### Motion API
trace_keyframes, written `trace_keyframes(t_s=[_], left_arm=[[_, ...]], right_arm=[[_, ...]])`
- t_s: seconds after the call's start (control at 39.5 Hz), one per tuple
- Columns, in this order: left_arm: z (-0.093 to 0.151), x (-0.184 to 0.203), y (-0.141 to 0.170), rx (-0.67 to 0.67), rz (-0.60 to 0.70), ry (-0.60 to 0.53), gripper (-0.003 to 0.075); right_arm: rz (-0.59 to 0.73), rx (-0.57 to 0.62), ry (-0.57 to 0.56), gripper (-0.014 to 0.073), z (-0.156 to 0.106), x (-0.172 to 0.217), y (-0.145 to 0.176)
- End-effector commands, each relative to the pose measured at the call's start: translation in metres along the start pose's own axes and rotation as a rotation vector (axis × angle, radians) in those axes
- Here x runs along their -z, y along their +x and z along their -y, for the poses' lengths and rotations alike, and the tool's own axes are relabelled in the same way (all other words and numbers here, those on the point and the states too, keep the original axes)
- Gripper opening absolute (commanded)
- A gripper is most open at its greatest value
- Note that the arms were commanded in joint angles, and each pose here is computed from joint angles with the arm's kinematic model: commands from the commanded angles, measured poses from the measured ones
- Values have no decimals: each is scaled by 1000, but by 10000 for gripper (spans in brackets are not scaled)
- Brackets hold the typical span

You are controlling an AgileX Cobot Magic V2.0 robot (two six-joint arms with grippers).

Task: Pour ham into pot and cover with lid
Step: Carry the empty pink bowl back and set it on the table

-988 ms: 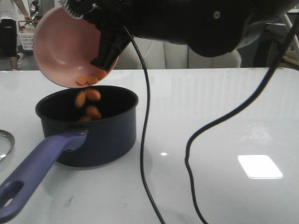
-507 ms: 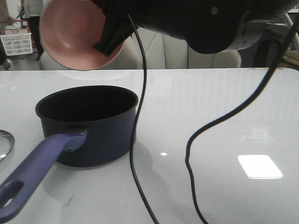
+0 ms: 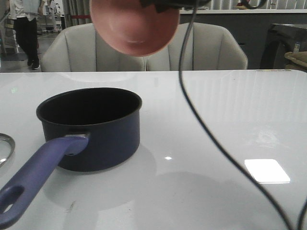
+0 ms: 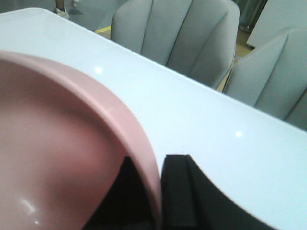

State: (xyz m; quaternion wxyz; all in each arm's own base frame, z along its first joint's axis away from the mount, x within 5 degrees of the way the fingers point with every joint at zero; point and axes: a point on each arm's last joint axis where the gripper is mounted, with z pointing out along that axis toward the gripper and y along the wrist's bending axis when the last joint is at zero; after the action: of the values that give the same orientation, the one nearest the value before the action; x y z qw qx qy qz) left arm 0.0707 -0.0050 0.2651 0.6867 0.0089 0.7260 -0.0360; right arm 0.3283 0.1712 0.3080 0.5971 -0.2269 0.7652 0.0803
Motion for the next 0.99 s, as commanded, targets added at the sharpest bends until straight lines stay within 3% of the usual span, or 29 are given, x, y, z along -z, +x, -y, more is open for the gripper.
trace_keyframes(t_s=[0.0,0.15,0.33,0.43,0.61,0.73,0.96], left_arm=[[0,1,-16,10,107,0,594],[0,1,-16,10,107,0,594],[0,1,-16,10,107,0,594],[0,1,-16,10,107,0,594],[0,1,-16,10,107,0,594],[0,1,-16,10,107,0,594],[0,1,-16,10,107,0,594]], right_arm=[[32,-62,14,139,30,28,-28],[-99,-137,-3,139,66,42,-15],[-297,-208,-82,139,90,52,10],[-369,-230,-88,139,95,54,18],[-507,-191,23,139,105,56,33],[-629,-266,95,139,109,53,48],[-868,-344,61,139,107,31,90]])
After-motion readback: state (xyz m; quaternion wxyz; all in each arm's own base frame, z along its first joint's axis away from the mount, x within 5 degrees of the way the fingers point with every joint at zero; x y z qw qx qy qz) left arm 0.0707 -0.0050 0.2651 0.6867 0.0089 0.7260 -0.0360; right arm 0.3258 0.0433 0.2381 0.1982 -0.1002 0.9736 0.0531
